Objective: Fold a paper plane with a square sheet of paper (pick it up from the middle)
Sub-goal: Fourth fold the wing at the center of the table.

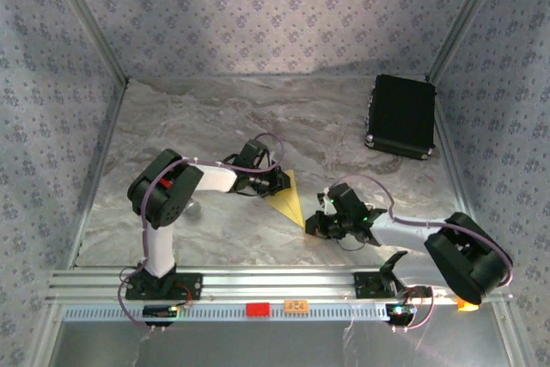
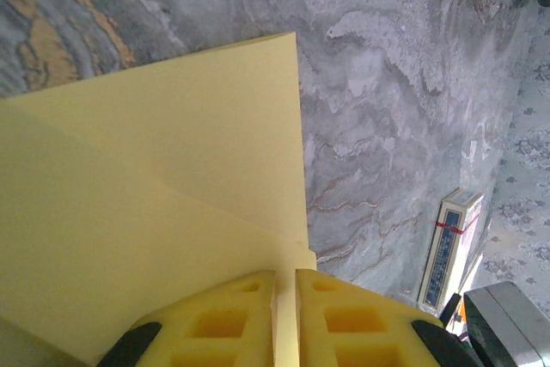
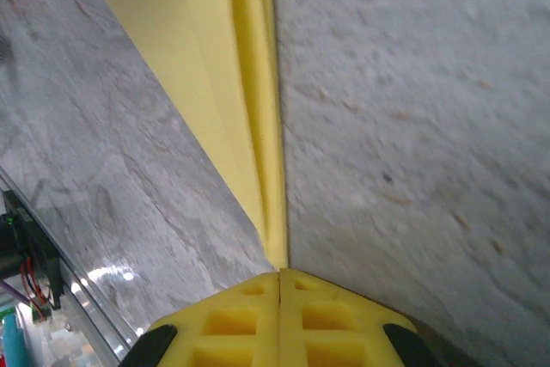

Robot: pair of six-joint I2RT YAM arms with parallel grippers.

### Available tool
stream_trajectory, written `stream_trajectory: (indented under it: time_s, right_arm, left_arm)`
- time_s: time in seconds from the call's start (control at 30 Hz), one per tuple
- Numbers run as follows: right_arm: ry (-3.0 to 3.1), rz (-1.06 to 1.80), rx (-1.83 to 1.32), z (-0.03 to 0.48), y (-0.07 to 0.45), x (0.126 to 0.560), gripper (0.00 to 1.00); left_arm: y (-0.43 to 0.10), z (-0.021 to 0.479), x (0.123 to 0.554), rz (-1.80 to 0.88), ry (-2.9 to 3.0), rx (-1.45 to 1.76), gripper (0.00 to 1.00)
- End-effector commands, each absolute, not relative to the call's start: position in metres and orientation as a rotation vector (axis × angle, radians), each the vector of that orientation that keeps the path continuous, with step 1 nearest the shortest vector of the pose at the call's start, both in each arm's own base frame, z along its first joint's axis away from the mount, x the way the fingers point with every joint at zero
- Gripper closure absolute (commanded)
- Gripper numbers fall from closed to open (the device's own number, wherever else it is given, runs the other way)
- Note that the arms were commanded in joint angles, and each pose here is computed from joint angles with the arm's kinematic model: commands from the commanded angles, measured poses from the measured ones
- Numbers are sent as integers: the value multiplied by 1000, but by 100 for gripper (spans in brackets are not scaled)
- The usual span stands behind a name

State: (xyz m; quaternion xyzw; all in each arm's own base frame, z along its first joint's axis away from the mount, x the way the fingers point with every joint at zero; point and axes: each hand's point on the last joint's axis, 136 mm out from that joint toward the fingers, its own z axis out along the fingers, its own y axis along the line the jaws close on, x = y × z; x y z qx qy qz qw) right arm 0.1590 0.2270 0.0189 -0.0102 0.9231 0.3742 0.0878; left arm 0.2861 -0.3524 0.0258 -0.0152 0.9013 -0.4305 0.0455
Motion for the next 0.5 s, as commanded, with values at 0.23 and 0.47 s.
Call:
stream_trajectory:
  time_s: [0.23,0.47]
  right_arm:
    - [2680,1105,-26,62,227,179,93]
    - [2660,1170,-30,67,267,220,95]
  left_arm:
    - [-336,2,281,-1204,2808,-112,87]
    - [-336,0,281,-1202,2811,-108,87]
